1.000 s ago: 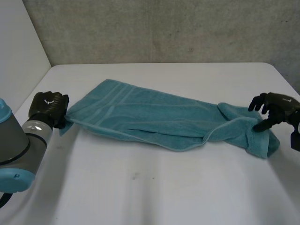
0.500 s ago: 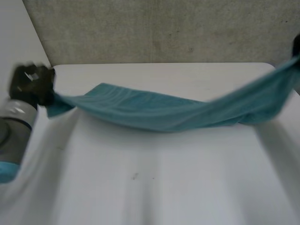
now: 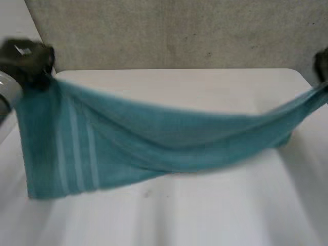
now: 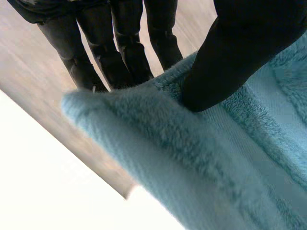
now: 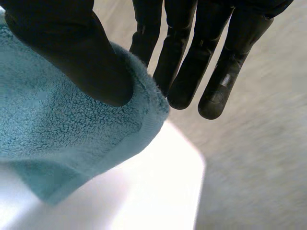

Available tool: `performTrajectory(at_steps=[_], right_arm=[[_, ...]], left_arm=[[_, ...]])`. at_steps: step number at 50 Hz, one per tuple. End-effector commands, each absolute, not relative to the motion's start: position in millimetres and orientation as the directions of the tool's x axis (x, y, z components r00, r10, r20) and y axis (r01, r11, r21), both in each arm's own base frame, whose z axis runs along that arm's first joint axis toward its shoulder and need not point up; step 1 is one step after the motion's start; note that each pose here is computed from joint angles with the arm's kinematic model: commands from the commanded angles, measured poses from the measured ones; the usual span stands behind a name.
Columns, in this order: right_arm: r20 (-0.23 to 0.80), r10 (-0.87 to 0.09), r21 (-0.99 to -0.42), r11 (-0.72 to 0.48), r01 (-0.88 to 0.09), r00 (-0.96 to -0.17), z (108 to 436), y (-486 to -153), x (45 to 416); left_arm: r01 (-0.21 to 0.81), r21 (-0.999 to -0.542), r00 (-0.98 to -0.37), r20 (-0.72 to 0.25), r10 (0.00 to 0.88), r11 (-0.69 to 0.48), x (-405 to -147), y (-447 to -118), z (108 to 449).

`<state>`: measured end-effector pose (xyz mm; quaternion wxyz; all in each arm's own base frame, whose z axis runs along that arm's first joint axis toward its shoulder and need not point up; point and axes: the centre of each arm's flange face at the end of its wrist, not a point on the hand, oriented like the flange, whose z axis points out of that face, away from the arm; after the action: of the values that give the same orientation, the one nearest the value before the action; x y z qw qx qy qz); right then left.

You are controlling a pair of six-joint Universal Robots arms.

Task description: Fold the laundry

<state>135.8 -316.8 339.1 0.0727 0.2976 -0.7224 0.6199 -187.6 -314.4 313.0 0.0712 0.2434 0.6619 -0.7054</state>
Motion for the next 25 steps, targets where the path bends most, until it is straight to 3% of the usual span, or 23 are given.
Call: performTrajectory(at_steps=[1, 4, 5, 9, 11, 12, 14, 16, 17, 21, 24, 25], right_arm=[[0.553, -0.389, -0.738, 0.181, -0.65, -0.737, 259.0, -358.0, 167.1], [0.566, -0.372, -0.733, 0.18, -0.656, -0.735, 246.1, -374.7, 170.5], [0.582, -0.326, -0.749, 0.143, -0.647, -0.745, 248.2, -394.0, 171.4], [0.61, -0.22, -0.775, 0.034, -0.631, -0.761, 272.7, -419.8, 175.4], [0.62, -0.114, -0.785, -0.081, -0.615, -0.776, 308.1, -430.8, 180.1], [0.608, -0.027, -0.785, -0.171, -0.596, -0.793, 338.8, -434.5, 183.1], [0.541, 0.11, -0.766, -0.344, -0.542, -0.834, 393.0, -432.2, 191.4], [0.461, 0.179, -0.735, -0.473, -0.487, -0.869, 425.4, -428.2, 196.2], [0.438, 0.192, -0.723, -0.505, -0.471, -0.878, 433.1, -426.8, 196.0], [0.36, 0.215, -0.677, -0.609, -0.412, -0.908, 468.8, -402.6, 194.1], [0.384, 0.182, -0.696, -0.587, -0.413, -0.905, 462.4, -387.7, 193.0], [0.395, 0.169, -0.704, -0.575, -0.416, -0.903, 457.2, -386.3, 193.0]], left_arm=[[0.554, -0.829, -0.799, -0.503, 0.328, 0.079, -198.9, -365.1, 215.4], [0.578, -0.812, -0.788, -0.53, 0.313, 0.081, -201.1, -384.7, 203.5], [0.58, -0.811, -0.788, -0.536, 0.304, 0.073, -202.0, -389.7, 203.6], [0.565, -0.824, -0.795, -0.556, 0.24, -0.036, -211.8, -411.8, 231.2], [0.548, -0.827, -0.805, -0.562, 0.191, -0.124, -217.4, -419.5, 256.0], [0.521, -0.821, -0.822, -0.556, 0.122, -0.232, -221.8, -426.2, 285.9], [0.48, -0.774, -0.852, -0.524, -0.01, -0.413, -225.3, -424.7, 344.5], [0.449, -0.728, -0.874, -0.477, -0.087, -0.518, -224.8, -416.2, 382.6], [0.409, -0.684, -0.898, -0.419, -0.133, -0.604, -222.6, -407.1, 412.5], [0.308, -0.618, -0.943, -0.299, -0.147, -0.723, -216.8, -388.3, 455.6], [0.282, -0.638, -0.951, -0.284, -0.122, -0.716, -213.4, -386.7, 454.0], [0.275, -0.664, -0.952, -0.29, -0.1, -0.695, -214.0, -387.6, 444.2]])
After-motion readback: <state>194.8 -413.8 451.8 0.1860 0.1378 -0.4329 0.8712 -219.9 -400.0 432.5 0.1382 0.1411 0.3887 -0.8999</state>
